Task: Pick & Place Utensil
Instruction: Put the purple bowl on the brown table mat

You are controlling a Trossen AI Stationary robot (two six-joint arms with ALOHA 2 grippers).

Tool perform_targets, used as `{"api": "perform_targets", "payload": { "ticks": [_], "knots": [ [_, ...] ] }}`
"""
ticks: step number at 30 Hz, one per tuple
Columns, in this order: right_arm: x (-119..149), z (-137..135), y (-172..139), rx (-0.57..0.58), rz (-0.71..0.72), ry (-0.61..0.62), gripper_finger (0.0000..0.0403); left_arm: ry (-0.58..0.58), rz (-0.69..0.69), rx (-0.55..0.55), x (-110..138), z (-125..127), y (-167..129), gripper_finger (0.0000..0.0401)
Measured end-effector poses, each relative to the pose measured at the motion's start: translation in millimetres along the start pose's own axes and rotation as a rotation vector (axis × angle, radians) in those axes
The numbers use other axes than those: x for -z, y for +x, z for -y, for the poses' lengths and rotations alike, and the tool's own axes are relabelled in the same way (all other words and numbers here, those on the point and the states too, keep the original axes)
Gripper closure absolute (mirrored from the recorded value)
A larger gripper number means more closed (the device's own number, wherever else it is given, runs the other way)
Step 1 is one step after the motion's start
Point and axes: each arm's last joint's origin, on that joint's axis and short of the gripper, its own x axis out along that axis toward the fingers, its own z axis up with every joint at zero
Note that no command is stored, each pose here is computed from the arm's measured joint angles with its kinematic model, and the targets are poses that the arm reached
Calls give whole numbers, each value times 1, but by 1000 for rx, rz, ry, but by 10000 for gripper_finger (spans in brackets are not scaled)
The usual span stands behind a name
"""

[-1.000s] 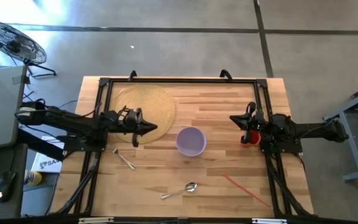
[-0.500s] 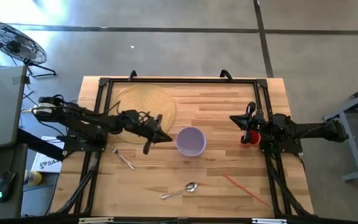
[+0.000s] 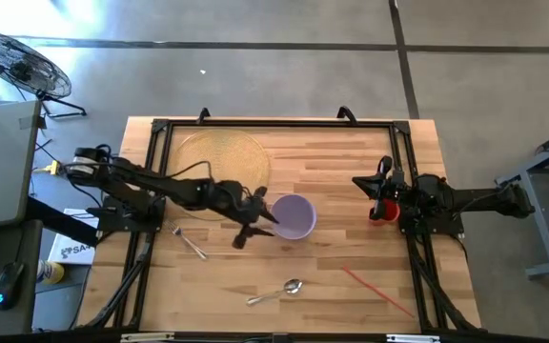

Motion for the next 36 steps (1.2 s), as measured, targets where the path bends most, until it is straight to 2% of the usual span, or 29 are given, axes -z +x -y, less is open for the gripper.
{"api": "perform_targets", "payload": {
  "ticks": [2, 6, 10, 15, 29, 36],
  "knots": [
    [0, 0, 0, 0, 0, 0, 398, 30, -55, -26, -6, 2, 7, 174],
    [0, 0, 0, 0, -1, 0, 400, 45, -144, -4, -13, 4, 23, 112],
    [0, 0, 0, 0, 0, 0, 402, 62, -222, 19, -6, 4, 45, 85],
    [0, 0, 0, 0, 0, 0, 398, 69, -279, 20, 7, 2, 65, 82],
    [1, 0, 0, 0, -11, -3, 398, 108, -382, -4, 21, 2, 69, 83],
    [1, 0, 0, 1, -14, -3, 401, 144, -396, 6, 22, 2, 68, 137]
  ]
}}
